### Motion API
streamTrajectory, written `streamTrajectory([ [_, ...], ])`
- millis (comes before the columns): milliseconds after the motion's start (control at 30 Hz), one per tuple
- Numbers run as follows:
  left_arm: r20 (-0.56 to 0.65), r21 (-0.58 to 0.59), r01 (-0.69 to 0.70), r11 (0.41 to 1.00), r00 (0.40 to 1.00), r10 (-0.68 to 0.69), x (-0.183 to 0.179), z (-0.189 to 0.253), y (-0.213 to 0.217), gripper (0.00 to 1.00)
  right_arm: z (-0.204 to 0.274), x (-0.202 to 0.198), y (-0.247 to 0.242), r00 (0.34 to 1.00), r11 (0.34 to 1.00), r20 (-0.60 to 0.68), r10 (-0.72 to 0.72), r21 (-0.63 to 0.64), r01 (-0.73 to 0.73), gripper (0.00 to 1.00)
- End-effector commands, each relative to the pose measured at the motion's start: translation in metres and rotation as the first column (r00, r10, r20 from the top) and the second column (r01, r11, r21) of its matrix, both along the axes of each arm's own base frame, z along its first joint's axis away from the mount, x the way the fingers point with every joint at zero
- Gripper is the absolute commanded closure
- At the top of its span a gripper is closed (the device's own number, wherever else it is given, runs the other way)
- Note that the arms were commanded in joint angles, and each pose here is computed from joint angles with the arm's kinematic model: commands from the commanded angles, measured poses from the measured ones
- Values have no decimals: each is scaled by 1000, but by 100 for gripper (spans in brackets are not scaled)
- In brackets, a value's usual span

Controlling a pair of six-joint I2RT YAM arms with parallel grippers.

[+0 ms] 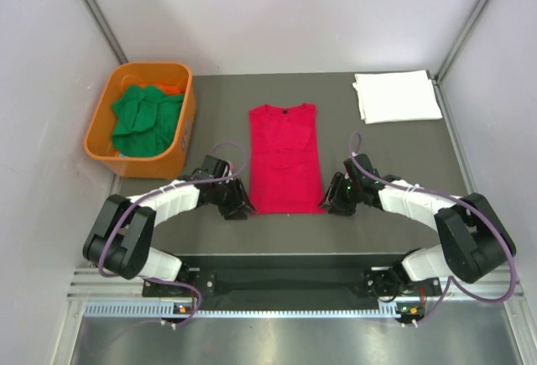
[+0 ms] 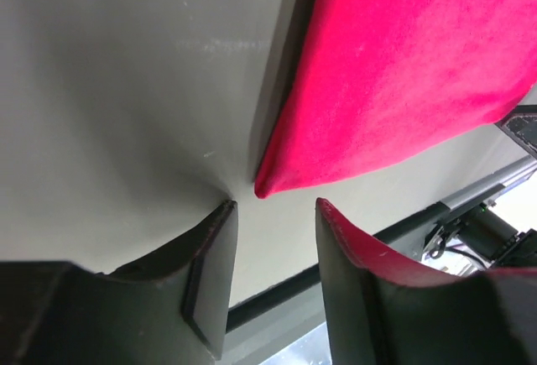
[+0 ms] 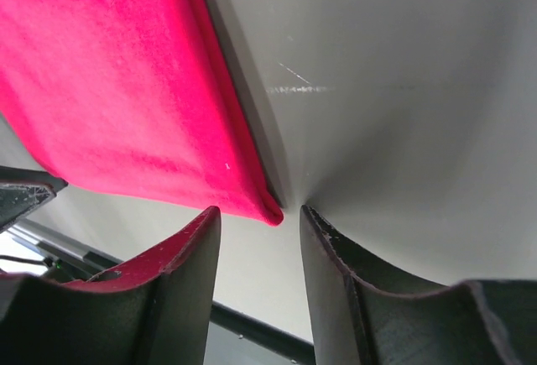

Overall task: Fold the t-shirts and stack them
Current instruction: Fold the tshirt

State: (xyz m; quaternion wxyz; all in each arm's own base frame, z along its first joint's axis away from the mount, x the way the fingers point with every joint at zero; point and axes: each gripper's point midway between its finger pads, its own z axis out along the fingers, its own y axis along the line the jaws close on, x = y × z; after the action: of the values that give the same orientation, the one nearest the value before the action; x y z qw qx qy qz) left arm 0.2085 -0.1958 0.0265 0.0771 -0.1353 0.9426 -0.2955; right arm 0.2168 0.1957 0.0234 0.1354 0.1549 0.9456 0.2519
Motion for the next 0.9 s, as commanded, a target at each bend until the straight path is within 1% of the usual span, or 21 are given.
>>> streamTrajectory([
  [0,38,34,-22,999,999,20,8,-8,3,53,-16,-3,-9,999,998,-13,-35,-54,35,57],
  [167,36,52,-32,998,999,30,6,-15,4,55,-27,-14,-17,997,995,-42,-66,-74,63,61],
  [233,33,50,-36,998,999,34,7,-17,3,58,-26,-11,-16,996,994,-15,-92,-57,91,61],
  [333,38,59,-38,998,999,36,8,-18,3,60,-32,-16,-17,996,994,-27,-90,-59,88,62],
  [433,49,74,-48,996,998,44,11,-18,5,70,-38,-20,-18,996,995,-46,-81,-70,78,62],
  [467,44,75,-50,996,998,47,10,-19,5,76,-41,-22,-20,995,994,-53,-83,-75,79,63],
  [500,43,74,-49,996,998,46,10,-19,5,80,-43,-22,-20,995,994,-54,-86,-75,82,64],
  [533,44,75,-50,996,998,47,11,-19,5,84,-44,-22,-21,995,994,-54,-87,-77,83,66],
  [567,43,77,-49,996,998,46,10,-20,5,92,-46,-24,-22,994,993,-59,-90,-82,85,71],
  [633,46,77,-50,996,998,46,10,-19,5,100,-47,-27,-24,994,992,-59,-91,-92,85,78],
  [667,45,79,-48,996,998,45,10,-19,5,100,-48,-28,-26,994,992,-59,-90,-97,84,85],
  [733,52,73,-45,996,998,41,11,-15,4,100,-47,-28,-28,995,991,-54,-89,-106,83,92],
  [767,52,74,-39,996,998,35,10,-14,4,100,-48,-29,-29,994,990,-56,-89,-110,82,97],
  [800,61,76,-38,996,998,34,11,-12,3,100,-46,-29,-31,995,989,-50,-91,-119,85,99],
  [867,67,91,-28,995,998,22,10,-11,4,100,-45,-31,-36,995,985,-53,-88,-150,80,100],
])
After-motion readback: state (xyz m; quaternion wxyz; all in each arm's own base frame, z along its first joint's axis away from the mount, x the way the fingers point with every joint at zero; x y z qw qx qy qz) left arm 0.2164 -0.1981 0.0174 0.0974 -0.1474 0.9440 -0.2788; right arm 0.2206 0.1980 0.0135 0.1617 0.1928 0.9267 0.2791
